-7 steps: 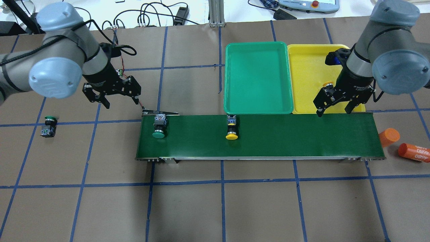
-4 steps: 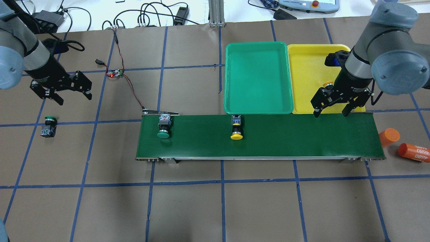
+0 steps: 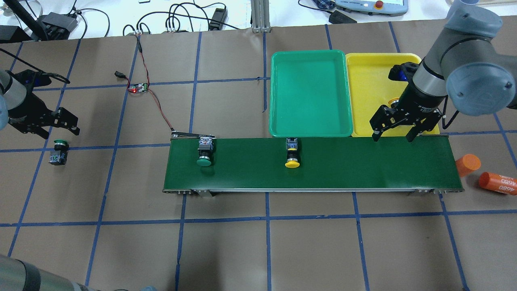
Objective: Sort buttons by color to trays
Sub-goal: 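Grasp the last green-capped button with the left gripper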
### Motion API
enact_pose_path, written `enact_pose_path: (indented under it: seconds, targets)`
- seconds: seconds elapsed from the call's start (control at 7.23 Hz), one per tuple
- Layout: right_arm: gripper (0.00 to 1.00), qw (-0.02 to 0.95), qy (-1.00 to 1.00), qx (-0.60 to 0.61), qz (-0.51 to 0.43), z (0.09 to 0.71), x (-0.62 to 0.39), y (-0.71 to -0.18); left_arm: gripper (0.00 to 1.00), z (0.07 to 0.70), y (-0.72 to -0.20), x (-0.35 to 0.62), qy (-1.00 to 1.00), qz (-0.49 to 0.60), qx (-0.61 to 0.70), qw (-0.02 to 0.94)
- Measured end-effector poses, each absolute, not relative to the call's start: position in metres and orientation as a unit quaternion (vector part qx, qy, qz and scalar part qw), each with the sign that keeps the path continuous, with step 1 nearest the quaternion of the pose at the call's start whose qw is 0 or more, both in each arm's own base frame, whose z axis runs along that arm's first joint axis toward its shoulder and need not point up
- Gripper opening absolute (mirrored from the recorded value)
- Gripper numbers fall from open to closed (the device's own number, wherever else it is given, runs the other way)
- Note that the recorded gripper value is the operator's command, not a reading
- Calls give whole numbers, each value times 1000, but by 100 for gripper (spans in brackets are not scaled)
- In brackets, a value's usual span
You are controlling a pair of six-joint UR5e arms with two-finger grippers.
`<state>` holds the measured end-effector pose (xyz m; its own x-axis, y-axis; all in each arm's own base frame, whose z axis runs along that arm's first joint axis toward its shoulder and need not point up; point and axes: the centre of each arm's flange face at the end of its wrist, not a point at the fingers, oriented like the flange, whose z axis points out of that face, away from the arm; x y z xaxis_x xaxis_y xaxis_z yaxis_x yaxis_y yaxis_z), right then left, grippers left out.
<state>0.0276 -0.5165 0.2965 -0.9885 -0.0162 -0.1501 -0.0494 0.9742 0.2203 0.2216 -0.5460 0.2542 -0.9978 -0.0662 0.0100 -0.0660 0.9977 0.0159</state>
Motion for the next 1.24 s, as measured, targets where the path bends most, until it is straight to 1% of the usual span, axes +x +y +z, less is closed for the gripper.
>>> enact_pose_path:
  seconds: [0.41, 0.55, 0.69, 0.83, 1.24]
  targets:
    - [100, 77, 991, -9, 113, 295, 30, -518, 100, 205, -537, 261, -1000, -4, 27, -7]
    - [100, 79, 990, -8, 114, 294, 30, -518, 93, 193, -537, 265, -1000, -8, 25, -9]
    - [100, 80, 990, -8, 116, 293, 30, -518, 20, 183, -538, 269, -1000, -12, 22, -16]
    - [100, 81, 990, -8, 117, 292, 30, -518, 0, 177, -539, 272, -999, -16, 19, -24]
    - [100, 81, 990, -7, 116, 291, 30, -518, 0, 184, -538, 270, -999, -21, 7, -29]
